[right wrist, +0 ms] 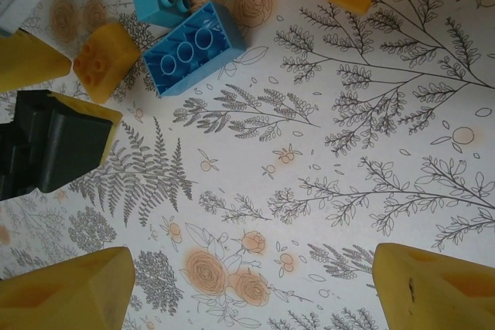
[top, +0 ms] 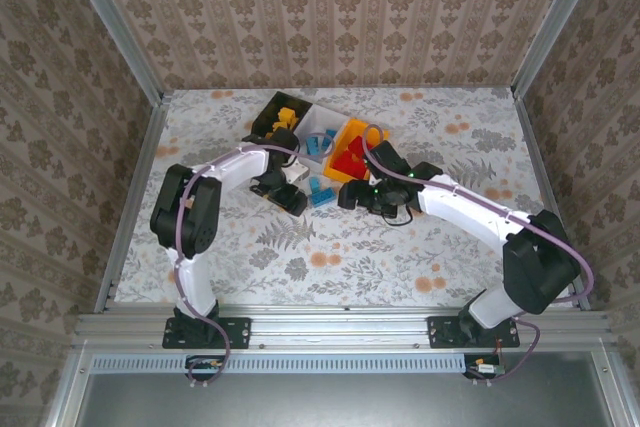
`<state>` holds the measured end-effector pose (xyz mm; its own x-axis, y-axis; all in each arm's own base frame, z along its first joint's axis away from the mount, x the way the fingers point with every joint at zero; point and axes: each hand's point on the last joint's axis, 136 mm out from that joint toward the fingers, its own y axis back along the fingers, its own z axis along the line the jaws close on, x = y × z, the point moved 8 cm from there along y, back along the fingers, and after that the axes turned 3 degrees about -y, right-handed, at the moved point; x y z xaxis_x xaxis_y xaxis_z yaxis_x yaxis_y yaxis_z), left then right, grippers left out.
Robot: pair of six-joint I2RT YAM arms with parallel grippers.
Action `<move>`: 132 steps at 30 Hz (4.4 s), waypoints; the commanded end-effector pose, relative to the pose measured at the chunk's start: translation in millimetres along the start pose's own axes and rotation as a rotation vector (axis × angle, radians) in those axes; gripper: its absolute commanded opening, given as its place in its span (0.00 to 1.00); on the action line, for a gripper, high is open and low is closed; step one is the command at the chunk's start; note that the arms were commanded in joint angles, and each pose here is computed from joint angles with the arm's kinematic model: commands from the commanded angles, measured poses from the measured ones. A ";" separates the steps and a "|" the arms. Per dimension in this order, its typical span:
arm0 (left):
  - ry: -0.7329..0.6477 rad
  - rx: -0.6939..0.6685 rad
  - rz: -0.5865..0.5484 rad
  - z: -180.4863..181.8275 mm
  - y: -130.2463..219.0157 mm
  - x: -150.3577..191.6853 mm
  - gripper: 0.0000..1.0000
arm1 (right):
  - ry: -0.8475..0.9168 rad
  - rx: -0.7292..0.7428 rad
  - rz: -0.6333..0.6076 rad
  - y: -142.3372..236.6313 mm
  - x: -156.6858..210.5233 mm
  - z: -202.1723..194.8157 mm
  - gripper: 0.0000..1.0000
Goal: Sort the legos into containers by color
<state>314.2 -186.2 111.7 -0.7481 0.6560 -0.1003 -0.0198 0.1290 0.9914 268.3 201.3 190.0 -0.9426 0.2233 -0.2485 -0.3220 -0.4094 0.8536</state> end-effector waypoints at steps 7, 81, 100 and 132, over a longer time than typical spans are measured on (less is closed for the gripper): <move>-0.025 -0.034 -0.009 9.5 -4.8 -13.9 0.80 | -0.027 0.024 -0.042 12.0 4.8 -6.1 0.82; 1.077 0.732 -0.667 200.0 70.2 -167.8 0.43 | -0.132 0.042 -0.110 23.2 -12.3 -44.4 0.82; 1.018 0.671 -0.663 189.8 87.5 -148.2 0.59 | -0.146 0.017 -0.126 28.0 -7.1 -45.2 0.82; 0.483 0.177 -0.891 82.7 175.6 -10.0 1.00 | -0.058 -0.038 -0.030 2.2 -20.1 -23.6 0.85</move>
<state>376.2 -111.7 257.1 -0.8297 -0.1321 -0.5424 -0.5114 0.5694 0.6436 276.5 165.2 174.4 -0.9210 0.3199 -0.2221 -0.3437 -0.3992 0.8500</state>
